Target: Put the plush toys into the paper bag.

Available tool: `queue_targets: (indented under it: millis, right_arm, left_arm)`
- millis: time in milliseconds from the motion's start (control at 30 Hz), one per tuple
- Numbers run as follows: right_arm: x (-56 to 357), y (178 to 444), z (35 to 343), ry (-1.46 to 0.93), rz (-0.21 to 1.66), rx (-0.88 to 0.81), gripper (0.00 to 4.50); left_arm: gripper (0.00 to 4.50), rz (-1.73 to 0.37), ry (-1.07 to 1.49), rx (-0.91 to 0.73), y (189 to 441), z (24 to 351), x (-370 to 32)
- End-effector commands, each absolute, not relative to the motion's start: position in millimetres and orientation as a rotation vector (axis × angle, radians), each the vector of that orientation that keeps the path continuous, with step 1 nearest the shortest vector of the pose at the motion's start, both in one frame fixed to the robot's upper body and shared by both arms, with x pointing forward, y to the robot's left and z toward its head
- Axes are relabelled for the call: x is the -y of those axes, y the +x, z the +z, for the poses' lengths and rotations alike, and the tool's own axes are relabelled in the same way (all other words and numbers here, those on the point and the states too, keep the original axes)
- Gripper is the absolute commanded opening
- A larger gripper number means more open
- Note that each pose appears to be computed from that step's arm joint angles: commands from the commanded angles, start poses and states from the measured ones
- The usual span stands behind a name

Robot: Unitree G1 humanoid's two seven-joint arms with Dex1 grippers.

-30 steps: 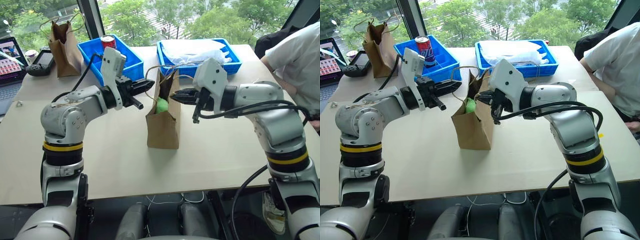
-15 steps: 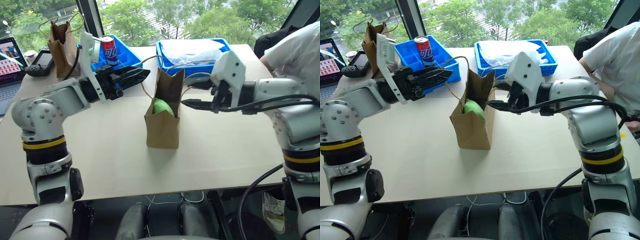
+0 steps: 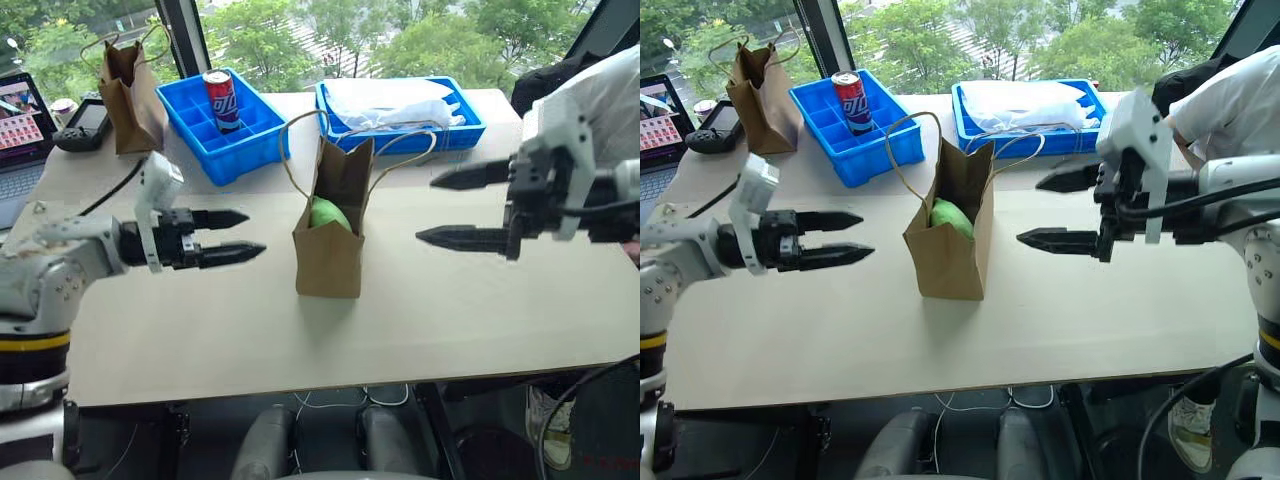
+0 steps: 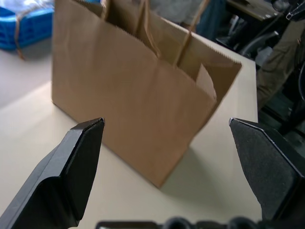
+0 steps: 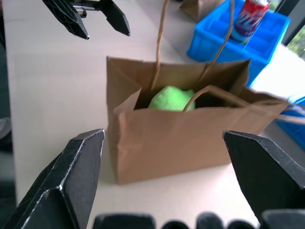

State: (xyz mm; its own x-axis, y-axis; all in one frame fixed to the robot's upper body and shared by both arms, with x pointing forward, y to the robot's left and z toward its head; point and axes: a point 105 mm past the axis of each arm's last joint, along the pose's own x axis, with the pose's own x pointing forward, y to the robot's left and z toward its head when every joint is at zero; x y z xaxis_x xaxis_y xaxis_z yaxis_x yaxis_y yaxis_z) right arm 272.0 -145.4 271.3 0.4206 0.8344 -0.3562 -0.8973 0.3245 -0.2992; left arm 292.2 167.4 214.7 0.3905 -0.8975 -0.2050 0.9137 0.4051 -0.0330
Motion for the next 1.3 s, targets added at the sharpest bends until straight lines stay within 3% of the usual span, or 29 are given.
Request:
queue_targets:
  millis: [33,100,200,333,600,1300]
  right_arm:
    - [144,281,262,-0.52,1.07,-0.109,3.02]
    - [144,298,238,-0.473,1.028,-0.107,2.13]
    - [142,313,211,-0.432,0.996,-0.096,1.28]
    - [126,323,200,-0.395,1.003,-0.013,0.02]
    - [82,314,193,-0.324,1.117,0.044,0.02]
    - [28,317,203,-0.294,1.154,0.102,0.02]
  left_arm:
    - [4.5,-1.227,0.2,-0.071,284,218,-156]
    - [4.5,-1.281,0.154,-0.075,278,207,-143]
    - [4.5,-1.317,0.186,-0.13,271,188,-133]
    - [4.5,-1.298,0.161,-0.103,278,187,-120]
    - [4.5,-1.253,0.138,-0.051,293,182,-84]
    - [4.5,-1.109,0.151,-0.04,320,192,-96]
